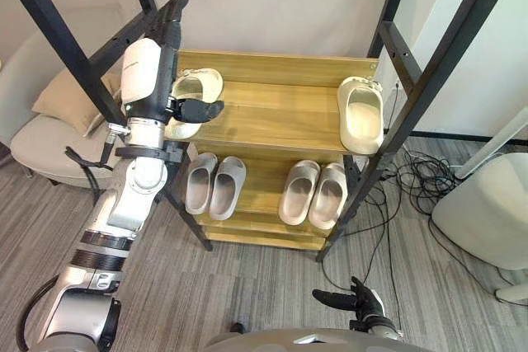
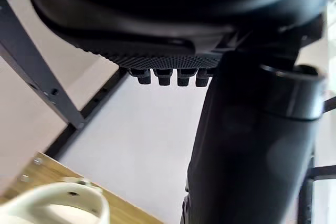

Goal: Organize the slippers on the shoe rack

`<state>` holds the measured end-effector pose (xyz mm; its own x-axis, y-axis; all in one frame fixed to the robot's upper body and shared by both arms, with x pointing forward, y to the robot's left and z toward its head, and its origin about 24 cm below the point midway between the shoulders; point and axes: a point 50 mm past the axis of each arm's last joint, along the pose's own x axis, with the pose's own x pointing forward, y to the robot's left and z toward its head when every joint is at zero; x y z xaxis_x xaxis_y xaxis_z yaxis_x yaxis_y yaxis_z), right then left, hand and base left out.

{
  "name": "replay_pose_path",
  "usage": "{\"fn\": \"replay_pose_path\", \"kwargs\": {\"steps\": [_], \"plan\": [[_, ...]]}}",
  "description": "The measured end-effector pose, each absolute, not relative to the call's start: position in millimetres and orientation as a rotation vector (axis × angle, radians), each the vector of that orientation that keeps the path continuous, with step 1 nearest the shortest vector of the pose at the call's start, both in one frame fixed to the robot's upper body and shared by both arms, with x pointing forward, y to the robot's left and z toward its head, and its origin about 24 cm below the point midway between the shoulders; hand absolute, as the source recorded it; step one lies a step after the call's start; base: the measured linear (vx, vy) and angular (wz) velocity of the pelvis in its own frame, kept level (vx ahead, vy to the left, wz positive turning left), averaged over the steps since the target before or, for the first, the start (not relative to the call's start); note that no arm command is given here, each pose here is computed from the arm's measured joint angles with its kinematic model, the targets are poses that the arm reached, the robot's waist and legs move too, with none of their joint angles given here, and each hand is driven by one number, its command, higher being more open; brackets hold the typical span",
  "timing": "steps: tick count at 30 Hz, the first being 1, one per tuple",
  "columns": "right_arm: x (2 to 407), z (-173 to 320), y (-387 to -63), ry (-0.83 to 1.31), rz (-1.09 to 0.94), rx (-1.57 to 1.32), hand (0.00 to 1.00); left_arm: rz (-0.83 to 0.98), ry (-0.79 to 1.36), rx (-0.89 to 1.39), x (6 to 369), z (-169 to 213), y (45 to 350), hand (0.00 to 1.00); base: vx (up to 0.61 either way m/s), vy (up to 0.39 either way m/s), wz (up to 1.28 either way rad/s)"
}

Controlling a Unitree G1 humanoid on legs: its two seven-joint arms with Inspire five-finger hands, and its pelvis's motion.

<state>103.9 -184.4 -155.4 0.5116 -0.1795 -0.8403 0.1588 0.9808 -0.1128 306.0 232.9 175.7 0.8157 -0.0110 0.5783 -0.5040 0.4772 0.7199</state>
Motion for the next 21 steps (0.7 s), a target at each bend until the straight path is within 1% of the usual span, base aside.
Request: {"fn": "replay_pose_path", "kwargs": {"steps": [4, 9, 15, 21], "plan": [[106.2, -154.4, -184.0, 1.004, -0.204, -0.02, 1.0, 0.478, -0.499, 1.106, 305.2, 179.2, 256.7, 1.0, 0.0, 0.023, -0.06], [105.8, -154.5, -183.6, 1.005, -0.204, -0.02, 1.0, 0.622, -0.461, 1.192, 301.1, 186.3, 274.5, 1.0, 0.02, 0.022, -0.1], [106.5, -154.2, -183.7, 1.002, -0.201, -0.023, 1.0, 0.673, -0.44, 1.253, 300.1, 185.8, 279.5, 1.0, 0.0, 0.027, -0.1], [107.9, -153.1, -184.4, 0.993, -0.205, -0.025, 1.0, 0.734, -0.437, 1.24, 299.0, 183.2, 283.3, 1.0, -0.03, 0.018, -0.11]]}}
